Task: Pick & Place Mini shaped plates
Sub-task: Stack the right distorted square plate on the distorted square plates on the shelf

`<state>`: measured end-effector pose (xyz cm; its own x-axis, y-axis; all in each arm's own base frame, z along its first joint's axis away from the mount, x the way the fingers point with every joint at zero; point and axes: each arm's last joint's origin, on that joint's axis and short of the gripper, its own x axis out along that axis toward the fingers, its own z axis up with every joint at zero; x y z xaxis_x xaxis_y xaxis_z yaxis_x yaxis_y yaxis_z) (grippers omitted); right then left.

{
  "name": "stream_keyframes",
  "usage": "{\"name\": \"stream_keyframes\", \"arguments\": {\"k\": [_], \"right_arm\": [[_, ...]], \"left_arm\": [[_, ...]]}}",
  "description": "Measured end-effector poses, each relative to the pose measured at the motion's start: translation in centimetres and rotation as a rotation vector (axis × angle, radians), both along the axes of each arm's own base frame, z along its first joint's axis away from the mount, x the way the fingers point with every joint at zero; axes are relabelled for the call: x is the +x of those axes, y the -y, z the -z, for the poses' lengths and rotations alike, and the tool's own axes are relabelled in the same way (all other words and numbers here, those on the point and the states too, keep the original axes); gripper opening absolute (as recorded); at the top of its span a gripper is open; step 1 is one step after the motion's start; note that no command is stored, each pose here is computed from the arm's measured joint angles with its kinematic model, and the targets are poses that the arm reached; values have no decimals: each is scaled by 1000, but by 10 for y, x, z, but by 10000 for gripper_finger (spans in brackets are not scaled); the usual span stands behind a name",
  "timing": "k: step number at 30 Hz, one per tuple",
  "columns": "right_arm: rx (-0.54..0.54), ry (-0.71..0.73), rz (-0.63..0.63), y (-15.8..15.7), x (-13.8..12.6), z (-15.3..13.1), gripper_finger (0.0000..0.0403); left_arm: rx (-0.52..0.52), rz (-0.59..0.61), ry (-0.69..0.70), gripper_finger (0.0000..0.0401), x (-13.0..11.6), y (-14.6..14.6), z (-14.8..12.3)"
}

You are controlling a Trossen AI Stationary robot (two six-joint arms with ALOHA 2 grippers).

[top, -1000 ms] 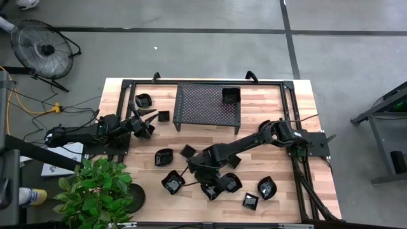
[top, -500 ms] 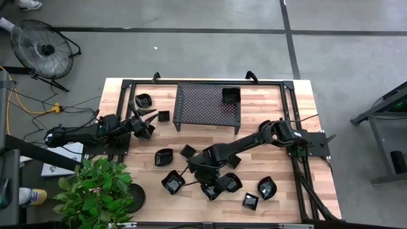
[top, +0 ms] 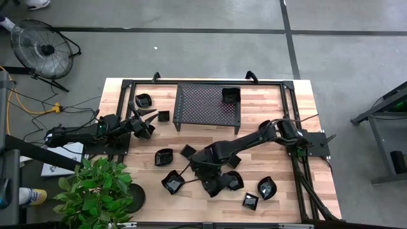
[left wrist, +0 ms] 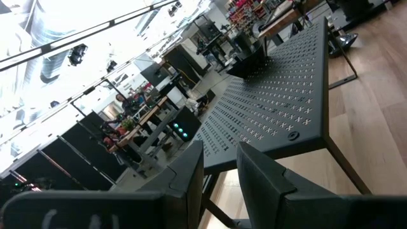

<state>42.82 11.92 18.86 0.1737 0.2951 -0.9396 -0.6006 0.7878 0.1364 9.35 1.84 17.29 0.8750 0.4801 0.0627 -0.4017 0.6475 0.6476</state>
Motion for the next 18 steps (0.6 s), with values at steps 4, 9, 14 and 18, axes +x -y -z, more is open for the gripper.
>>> {"name": "stream_keyframes", "arguments": {"k": [4,9,14,18], "right_arm": [[43,-14,79,8,-2,-13,0],[105,-27,210,21,-5,-31,0],[156,-49,467,53,-10,-57,0],[183,-47,614,85,-21,-83,0]], "left_arm": [[0,0,0,92,0,0,0],[0,-1,0,92,0,0,0],[0,0,1,92,0,0,0],[0,0,1,92,0,0,0]]}}
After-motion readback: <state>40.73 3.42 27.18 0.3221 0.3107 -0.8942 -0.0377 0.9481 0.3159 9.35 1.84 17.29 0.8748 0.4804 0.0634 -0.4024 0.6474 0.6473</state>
